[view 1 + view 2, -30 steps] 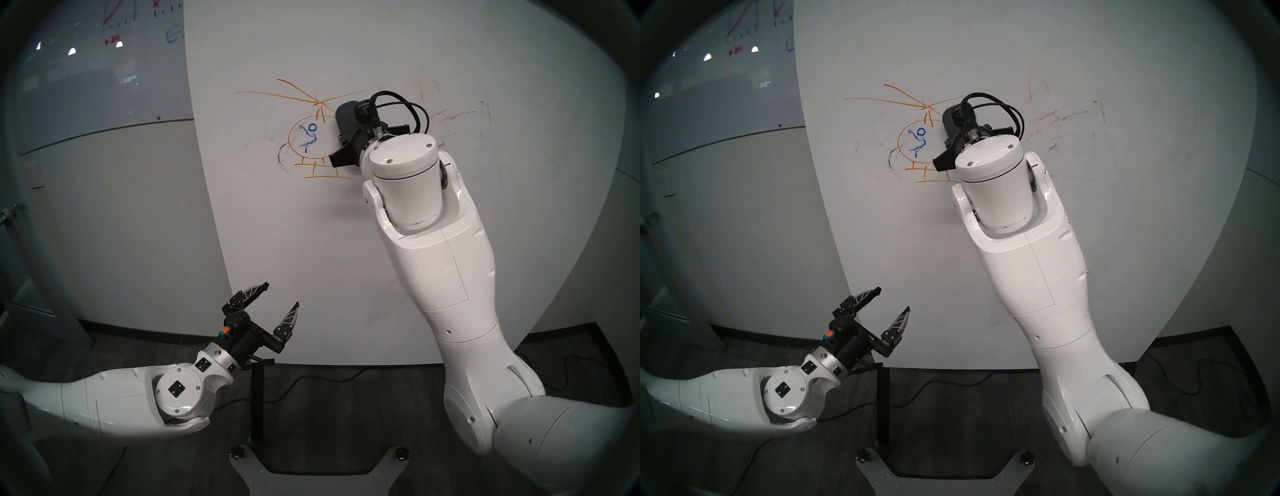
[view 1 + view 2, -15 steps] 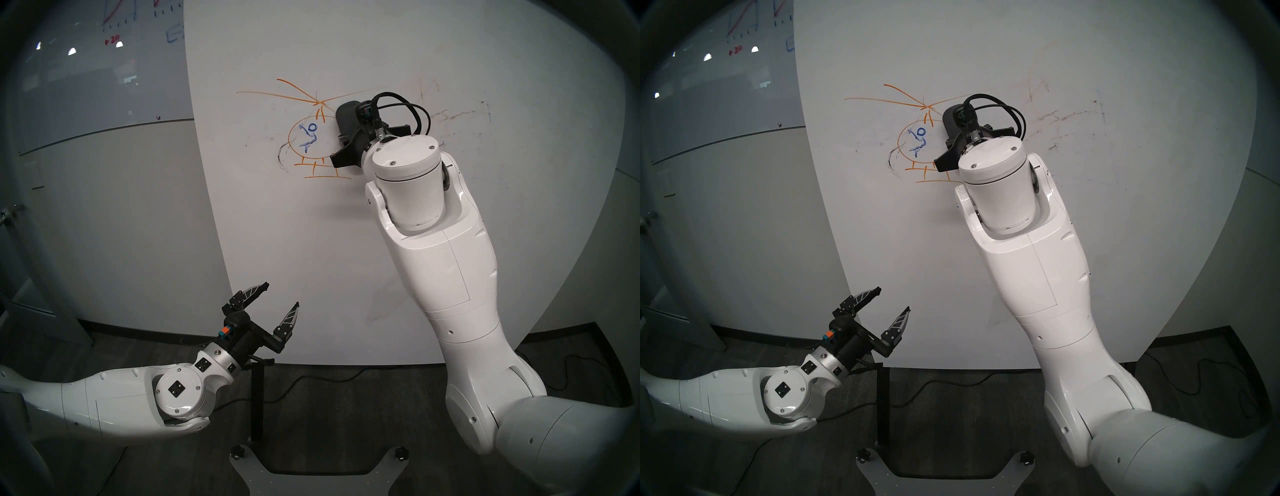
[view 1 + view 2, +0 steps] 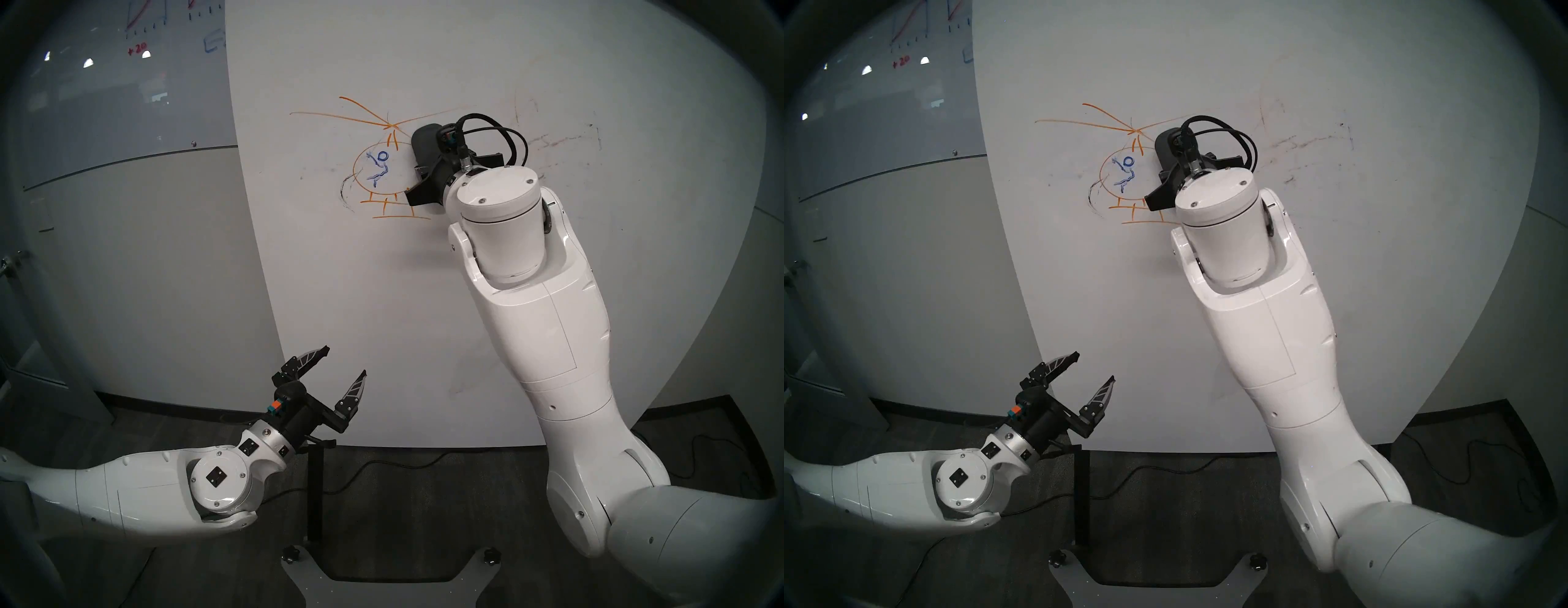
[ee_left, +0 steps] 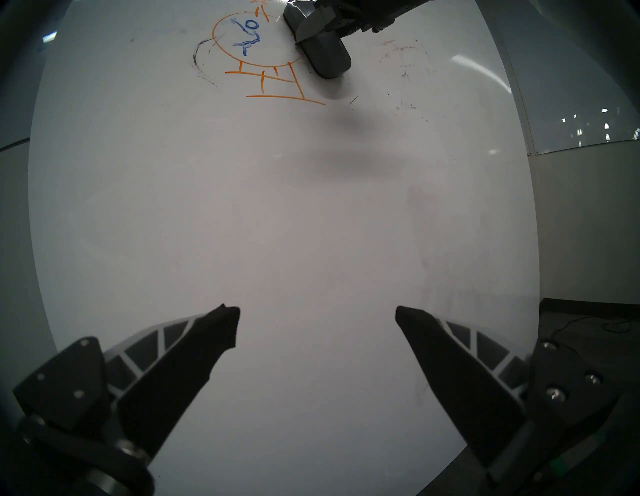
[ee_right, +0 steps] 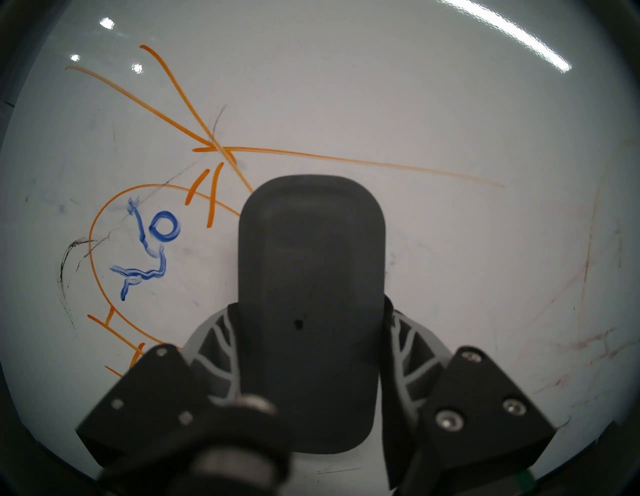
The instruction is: Erase all marks on the whiteboard with the eraser
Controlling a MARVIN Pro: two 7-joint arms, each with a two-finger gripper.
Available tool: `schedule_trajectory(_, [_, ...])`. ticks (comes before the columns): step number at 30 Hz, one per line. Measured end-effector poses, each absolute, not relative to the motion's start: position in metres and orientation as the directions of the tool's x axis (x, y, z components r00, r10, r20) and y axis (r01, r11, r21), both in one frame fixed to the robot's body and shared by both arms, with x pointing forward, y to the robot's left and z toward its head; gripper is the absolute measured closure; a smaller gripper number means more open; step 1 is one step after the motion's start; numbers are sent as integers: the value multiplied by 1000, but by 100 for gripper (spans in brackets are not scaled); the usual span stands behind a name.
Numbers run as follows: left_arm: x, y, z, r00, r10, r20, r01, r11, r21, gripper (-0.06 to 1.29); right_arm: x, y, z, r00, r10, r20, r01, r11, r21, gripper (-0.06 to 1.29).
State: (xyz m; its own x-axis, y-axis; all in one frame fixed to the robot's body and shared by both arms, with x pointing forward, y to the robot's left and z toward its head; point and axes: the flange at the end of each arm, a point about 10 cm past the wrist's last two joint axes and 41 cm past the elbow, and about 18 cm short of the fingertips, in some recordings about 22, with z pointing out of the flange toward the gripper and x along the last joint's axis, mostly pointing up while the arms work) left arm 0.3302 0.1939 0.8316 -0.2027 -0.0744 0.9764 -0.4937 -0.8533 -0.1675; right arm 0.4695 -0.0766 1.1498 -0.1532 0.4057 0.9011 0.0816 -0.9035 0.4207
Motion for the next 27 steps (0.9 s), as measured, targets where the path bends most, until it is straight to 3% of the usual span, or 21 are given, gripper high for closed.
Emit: schedule_trajectory(27, [330, 194, 832, -203, -74, 976, -494, -853, -168, 0, 482, -76, 1145, -188, 438, 879, 59, -889, 455, 69])
